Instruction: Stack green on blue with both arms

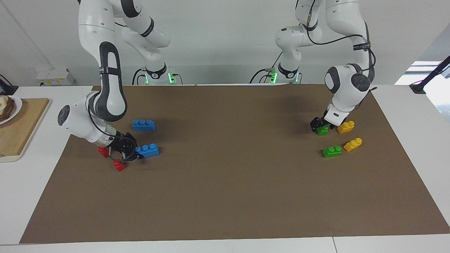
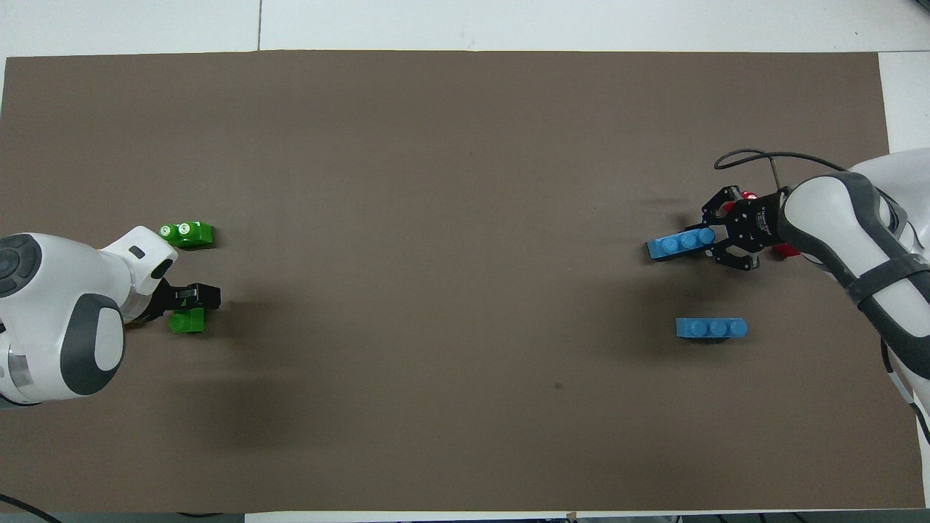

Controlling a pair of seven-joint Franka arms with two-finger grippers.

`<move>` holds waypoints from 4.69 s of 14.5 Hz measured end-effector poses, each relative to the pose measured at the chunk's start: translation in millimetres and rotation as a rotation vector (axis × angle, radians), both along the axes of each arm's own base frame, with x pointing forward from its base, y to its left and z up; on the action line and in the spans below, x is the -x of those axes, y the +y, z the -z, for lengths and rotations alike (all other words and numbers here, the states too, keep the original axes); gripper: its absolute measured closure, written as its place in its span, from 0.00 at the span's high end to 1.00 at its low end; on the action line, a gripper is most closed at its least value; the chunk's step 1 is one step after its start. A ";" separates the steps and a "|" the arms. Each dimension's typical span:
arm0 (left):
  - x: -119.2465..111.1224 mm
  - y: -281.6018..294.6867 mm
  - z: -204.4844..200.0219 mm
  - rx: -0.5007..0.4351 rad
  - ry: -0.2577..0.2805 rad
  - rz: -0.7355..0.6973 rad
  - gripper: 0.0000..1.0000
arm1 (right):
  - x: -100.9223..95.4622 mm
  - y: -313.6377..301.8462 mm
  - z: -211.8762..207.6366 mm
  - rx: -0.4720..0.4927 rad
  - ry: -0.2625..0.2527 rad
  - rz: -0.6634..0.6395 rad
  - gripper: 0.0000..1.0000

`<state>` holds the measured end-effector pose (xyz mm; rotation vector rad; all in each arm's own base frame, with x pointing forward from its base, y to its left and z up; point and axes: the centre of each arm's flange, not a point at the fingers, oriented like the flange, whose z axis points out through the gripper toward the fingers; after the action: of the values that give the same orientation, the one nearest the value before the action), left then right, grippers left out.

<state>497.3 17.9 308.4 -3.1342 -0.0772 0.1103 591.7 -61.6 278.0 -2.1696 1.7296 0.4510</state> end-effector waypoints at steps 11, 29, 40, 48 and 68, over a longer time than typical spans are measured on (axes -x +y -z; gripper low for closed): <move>-1.0 -1.0 2.9 -0.001 0.000 -0.025 0.34 | -45.2 130.2 -79.9 -0.063 0.002 0.151 0.34; -57.9 -89.8 -122.1 -0.025 0.020 -0.756 0.34 | 39.9 365.4 -34.3 0.005 0.013 0.275 0.34; -48.3 -198.7 -124.7 0.023 0.035 -1.329 0.34 | 54.5 370.3 -9.2 0.034 -0.002 0.195 0.34; -43.5 -262.1 -113.6 0.063 0.036 -1.655 0.34 | 55.2 369.0 -4.1 0.039 -0.008 0.188 0.34; -30.7 -403.3 -58.5 -0.017 0.083 -1.721 0.34 | 55.7 366.4 -1.8 0.025 0.009 0.212 0.34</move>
<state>528.0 -385.4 366.8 -2.0024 -2.4560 0.1936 536.1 304.9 279.8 -1.9738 1.9534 0.3859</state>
